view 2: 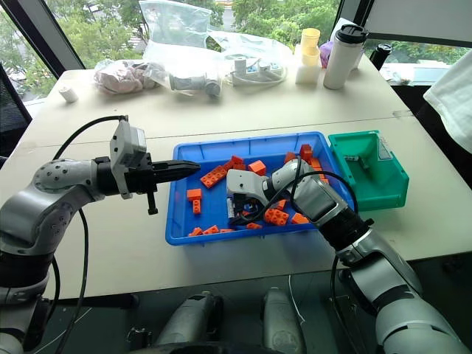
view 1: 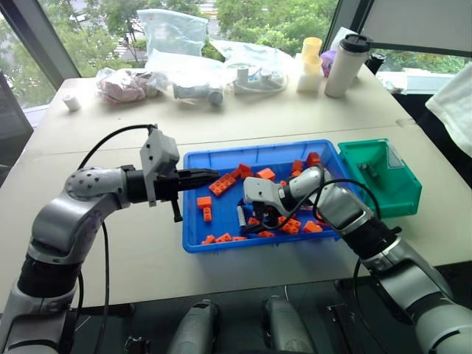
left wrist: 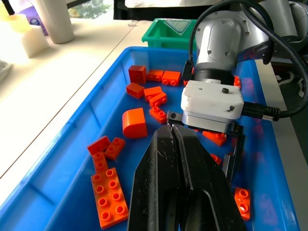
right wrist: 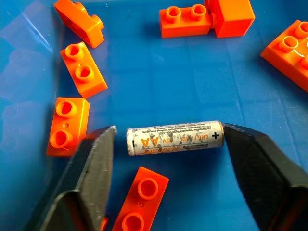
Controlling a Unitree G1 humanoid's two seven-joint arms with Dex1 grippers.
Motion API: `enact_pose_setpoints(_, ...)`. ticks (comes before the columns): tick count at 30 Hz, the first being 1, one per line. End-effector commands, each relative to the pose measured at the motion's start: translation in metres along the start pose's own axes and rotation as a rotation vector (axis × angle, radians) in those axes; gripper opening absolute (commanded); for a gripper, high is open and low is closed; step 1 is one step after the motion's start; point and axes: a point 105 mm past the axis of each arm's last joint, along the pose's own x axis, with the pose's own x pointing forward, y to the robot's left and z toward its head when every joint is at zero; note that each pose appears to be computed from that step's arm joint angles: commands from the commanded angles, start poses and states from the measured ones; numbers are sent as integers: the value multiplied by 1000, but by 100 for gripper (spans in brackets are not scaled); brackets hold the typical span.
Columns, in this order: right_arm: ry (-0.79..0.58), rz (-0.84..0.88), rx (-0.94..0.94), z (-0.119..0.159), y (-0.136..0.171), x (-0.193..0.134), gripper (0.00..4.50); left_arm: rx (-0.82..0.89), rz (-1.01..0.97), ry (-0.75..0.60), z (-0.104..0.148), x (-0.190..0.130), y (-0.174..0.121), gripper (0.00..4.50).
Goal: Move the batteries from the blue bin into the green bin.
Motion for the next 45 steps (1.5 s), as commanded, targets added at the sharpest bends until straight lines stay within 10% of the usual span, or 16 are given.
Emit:
enact_pose_setpoints(1, -21, -30, -28, 9, -5, -4, 219, 30, -2, -30, 10, 0, -2, 0)
enact_pose_setpoints(10, -358, -462, 140, 55, -53, -110, 219, 17, -11, -36, 9, 3, -5, 0)
enact_pose_setpoints(21, -302, -998, 471, -32, -37, -259, 219, 3, -57, -48, 7, 9, -9, 0)
enact_pose_setpoints(31, -102, -1093, 633, -92, -12, -267, 219, 14, -86, -58, 8, 18, -9, 0)
enact_pose_setpoints(34, -109, -1105, 641, -92, -13, -269, 412, 17, -88, -58, 8, 18, -8, 0)
enact_pose_setpoints(45, -292, -726, 475, -8, -14, -193, 446, 20, -84, -52, 8, 18, -6, 0)
